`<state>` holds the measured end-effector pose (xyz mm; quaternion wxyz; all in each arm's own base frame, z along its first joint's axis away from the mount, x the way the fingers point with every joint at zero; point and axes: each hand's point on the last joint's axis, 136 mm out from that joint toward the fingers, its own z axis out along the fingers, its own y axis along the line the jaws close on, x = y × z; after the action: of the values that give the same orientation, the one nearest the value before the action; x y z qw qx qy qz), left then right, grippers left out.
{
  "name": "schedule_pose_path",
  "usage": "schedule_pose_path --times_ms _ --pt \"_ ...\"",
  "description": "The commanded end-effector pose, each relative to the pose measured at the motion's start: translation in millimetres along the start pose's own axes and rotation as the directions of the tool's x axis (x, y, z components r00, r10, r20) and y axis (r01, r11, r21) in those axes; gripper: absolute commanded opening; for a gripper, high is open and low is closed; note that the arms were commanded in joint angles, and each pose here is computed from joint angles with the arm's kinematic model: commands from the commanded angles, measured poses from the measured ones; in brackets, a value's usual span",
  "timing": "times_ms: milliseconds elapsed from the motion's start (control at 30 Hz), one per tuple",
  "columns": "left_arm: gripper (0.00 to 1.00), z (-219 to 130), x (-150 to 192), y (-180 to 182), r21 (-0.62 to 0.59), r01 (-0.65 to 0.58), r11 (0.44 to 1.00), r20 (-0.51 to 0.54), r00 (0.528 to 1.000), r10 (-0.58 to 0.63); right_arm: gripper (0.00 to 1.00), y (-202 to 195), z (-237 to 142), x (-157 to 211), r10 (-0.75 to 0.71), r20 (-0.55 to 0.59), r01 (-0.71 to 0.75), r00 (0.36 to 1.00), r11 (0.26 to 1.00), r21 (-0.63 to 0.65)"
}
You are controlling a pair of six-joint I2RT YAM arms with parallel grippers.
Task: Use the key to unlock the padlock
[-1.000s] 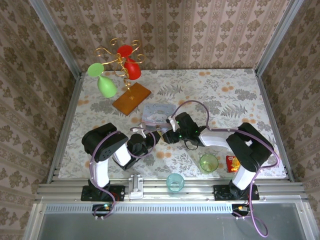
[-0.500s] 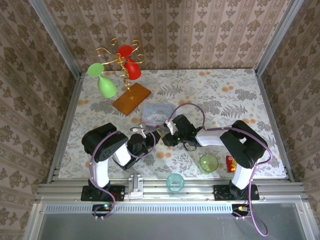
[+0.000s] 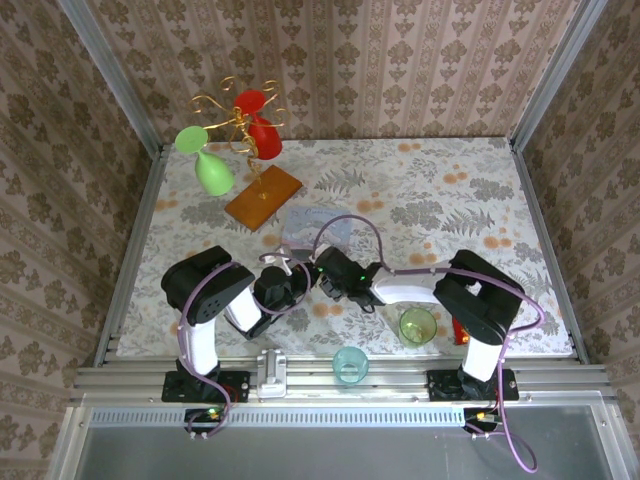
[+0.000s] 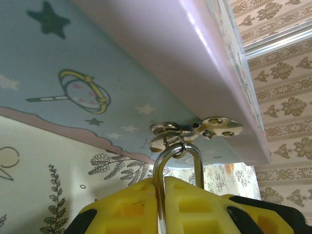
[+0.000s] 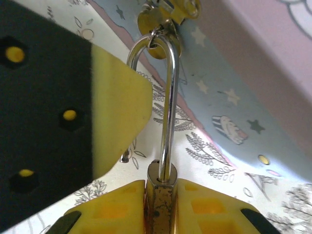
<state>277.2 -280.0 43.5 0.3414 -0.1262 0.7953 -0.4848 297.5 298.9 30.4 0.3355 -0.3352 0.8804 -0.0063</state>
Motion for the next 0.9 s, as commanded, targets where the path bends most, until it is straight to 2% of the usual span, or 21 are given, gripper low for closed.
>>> schedule_pose_path --times_ms 0,67,167,233,367,500,633,767,867 --pt "0.09 -2.7 7.9 22.9 -0.089 -0.001 0.996 -0.035 0.999 -0.002 0.2 -30.7 -4.8 11.3 -0.104 -0.105 0.13 0.989 0.953 0.274" --pt "0.09 -3.7 7.4 22.0 -0.087 -0.002 0.996 -0.034 0.999 -0.001 0.19 -24.9 -0.5 16.8 -0.116 -0.137 0.152 0.984 0.946 0.288" --pt "0.09 -5.5 5.9 21.1 -0.085 0.003 0.996 -0.028 1.0 -0.005 0.2 -20.3 2.5 22.7 -0.067 -0.14 0.104 0.988 0.955 0.277" --pt "0.09 -7.6 5.7 21.1 -0.085 0.003 0.996 -0.025 1.0 -0.005 0.28 -15.4 1.8 21.3 -0.042 -0.124 0.072 0.991 0.967 0.243" --pt "0.09 -11.7 4.6 19.8 -0.083 -0.001 0.997 -0.021 1.0 -0.001 0.4 9.6 -9.4 12.1 0.007 -0.034 -0.005 0.999 0.998 0.059" --pt "0.09 -11.9 3.0 16.8 -0.076 0.002 0.997 -0.016 1.0 -0.003 0.49 12.6 -24.5 2.6 0.078 0.042 -0.076 0.996 0.996 -0.056" --pt "0.08 -11.4 2.6 16.0 -0.073 0.004 0.997 -0.016 1.0 -0.006 0.56 -4.5 -39.9 -4.8 0.245 0.087 -0.225 0.966 0.956 -0.189" --pt "0.08 -12.1 1.2 12.3 -0.063 0.003 0.998 -0.012 1.0 -0.004 0.6 -17.6 -50.7 -11.9 0.346 0.113 -0.297 0.931 0.902 -0.312" --pt "0.09 -12.8 0.2 10.6 -0.059 -0.006 0.998 -0.01 1.0 0.006 0.6 -20.2 -49.9 -15.5 0.393 0.077 -0.33 0.916 0.85 -0.41"
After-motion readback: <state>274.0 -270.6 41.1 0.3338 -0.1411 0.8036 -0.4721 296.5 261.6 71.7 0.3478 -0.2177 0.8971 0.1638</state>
